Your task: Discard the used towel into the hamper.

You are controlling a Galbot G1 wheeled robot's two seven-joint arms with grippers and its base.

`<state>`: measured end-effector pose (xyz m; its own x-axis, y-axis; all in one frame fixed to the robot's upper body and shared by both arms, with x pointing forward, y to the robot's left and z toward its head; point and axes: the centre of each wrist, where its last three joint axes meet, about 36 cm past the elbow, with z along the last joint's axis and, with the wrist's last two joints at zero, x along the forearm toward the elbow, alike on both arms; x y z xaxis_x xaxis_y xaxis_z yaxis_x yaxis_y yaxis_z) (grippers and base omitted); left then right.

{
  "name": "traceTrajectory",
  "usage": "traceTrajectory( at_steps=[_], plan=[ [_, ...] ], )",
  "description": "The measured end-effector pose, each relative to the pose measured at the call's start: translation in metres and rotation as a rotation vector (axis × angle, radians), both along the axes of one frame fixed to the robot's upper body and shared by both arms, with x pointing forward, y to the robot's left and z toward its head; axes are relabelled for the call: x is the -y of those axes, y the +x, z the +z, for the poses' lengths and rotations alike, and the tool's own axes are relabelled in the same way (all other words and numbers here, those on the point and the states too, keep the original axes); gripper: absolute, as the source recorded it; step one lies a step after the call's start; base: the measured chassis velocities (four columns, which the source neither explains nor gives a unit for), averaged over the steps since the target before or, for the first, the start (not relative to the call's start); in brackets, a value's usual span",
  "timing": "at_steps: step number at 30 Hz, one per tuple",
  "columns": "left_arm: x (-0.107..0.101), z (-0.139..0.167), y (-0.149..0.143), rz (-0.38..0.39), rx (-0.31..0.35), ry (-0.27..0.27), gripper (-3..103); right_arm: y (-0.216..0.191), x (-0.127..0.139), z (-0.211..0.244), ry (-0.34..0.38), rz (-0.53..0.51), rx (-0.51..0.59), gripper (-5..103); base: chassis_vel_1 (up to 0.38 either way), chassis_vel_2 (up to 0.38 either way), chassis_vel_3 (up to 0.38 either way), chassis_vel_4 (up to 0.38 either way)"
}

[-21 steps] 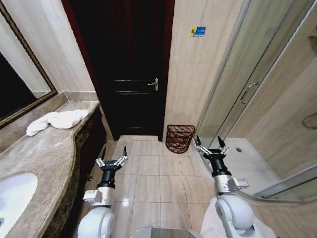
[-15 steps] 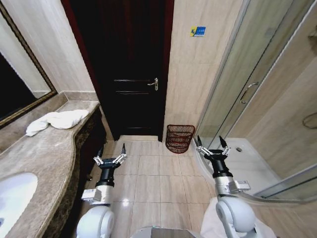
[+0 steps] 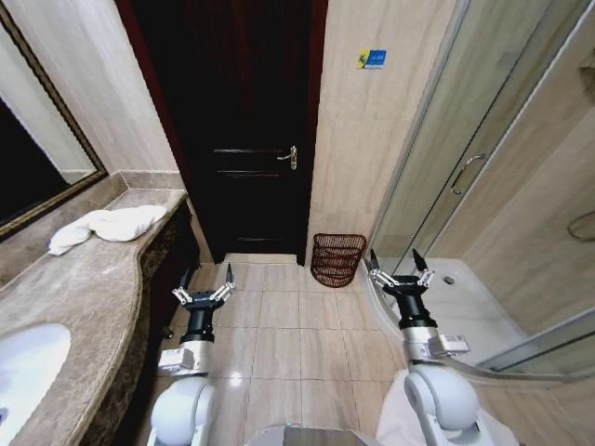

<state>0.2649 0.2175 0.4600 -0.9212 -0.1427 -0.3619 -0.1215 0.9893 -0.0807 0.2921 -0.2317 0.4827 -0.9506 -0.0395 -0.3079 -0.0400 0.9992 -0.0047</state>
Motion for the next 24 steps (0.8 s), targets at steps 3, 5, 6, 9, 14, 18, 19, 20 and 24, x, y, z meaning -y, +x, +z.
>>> traceTrajectory(
  at_steps=[3,5,6,9,14,18,19,20,24],
  plan=[
    [-0.007,0.001,0.002,-0.002,0.046,0.048,100,0.001,0.000,0.002,0.002,0.002,0.006,100,0.000,0.000,0.000,0.000],
    [-0.010,-0.004,0.005,0.000,0.060,0.074,100,0.001,0.000,0.002,0.002,0.004,0.007,100,0.000,0.000,0.000,0.000],
    [-0.011,-0.008,0.007,0.003,0.070,0.087,100,0.001,0.000,0.002,0.002,0.005,0.008,100,0.000,0.000,0.000,0.000],
    [-0.009,-0.014,0.010,0.011,0.084,0.086,100,0.000,-0.001,0.002,0.004,0.005,0.010,100,0.000,0.000,0.000,0.000],
    [-0.008,-0.012,0.009,0.016,0.079,0.092,100,-0.001,-0.001,0.002,0.000,-0.014,0.015,100,0.000,0.000,0.000,0.000],
    [-0.010,0.003,-0.004,0.013,0.035,0.121,100,-0.002,-0.001,0.005,-0.004,0.008,0.011,100,0.000,0.000,0.000,0.000],
    [-0.012,0.006,-0.008,0.020,0.016,0.140,100,0.000,0.000,0.007,-0.011,0.018,0.021,100,0.000,0.000,0.000,0.000],
    [-0.013,0.007,-0.010,0.029,-0.012,0.142,100,0.001,-0.001,0.008,-0.014,0.021,0.031,100,0.000,0.000,0.000,0.000],
    [-0.012,0.012,-0.018,0.030,-0.098,0.098,100,0.001,0.000,0.008,-0.019,0.030,0.039,100,0.000,0.000,0.000,0.000]
  ],
)
